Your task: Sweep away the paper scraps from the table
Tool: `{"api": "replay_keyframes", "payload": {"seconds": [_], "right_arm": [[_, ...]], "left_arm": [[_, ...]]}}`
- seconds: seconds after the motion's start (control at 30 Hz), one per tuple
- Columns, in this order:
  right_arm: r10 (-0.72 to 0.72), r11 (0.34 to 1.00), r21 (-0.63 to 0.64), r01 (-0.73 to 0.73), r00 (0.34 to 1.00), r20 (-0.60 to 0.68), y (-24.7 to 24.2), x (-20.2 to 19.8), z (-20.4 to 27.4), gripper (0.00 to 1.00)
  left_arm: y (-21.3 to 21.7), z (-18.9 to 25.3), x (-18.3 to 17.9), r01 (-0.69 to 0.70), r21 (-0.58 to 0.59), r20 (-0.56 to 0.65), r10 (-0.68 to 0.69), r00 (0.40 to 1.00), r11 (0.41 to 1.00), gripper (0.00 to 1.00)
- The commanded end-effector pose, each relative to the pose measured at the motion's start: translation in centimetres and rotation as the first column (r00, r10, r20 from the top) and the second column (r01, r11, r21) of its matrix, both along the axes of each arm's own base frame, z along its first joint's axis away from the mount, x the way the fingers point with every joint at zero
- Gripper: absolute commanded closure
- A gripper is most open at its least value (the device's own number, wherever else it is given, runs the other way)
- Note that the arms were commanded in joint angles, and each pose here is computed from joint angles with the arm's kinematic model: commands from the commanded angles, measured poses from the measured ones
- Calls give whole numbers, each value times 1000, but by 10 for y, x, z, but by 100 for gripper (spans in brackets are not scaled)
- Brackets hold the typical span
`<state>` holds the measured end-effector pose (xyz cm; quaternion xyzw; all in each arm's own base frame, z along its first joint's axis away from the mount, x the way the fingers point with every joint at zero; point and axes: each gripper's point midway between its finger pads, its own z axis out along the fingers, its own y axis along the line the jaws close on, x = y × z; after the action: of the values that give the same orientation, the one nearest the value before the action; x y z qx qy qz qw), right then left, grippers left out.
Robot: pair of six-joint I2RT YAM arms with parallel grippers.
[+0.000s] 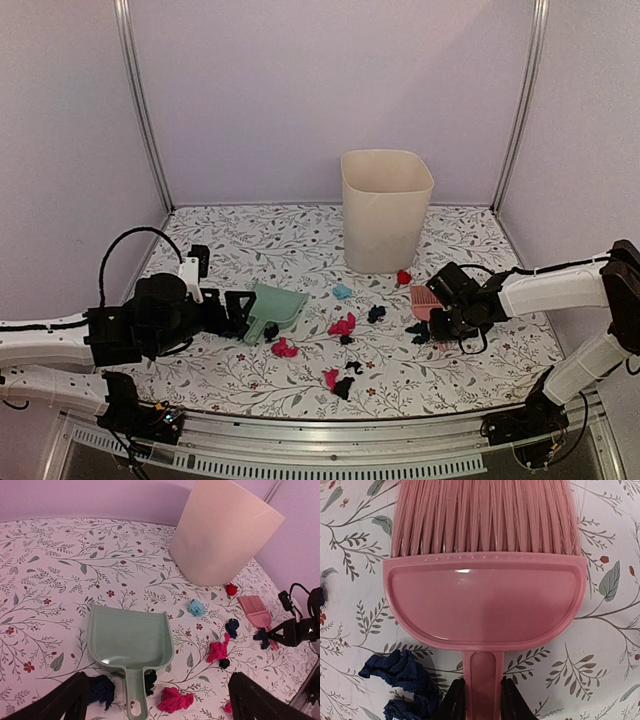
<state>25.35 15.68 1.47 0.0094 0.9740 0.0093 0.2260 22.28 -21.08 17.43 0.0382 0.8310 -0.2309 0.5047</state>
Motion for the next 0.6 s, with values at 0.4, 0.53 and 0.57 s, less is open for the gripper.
{"api": "replay_keyframes", "payload": {"seconds": [0.4,0.53,0.57], "right_arm": [[84,986,122,-110,976,203,11,6,82,100],[170,943,231,-240,943,286,36,-3,111,100],[188,929,252,-273,931,313,43,-7,121,100]], "left_arm": [[-71,29,-40,399,-130,89,-390,916,908,2],[-88,39,-56,503,-183,108,-491,864,845,4],[-91,41,-60,525,-195,108,-514,851,828,5]]}}
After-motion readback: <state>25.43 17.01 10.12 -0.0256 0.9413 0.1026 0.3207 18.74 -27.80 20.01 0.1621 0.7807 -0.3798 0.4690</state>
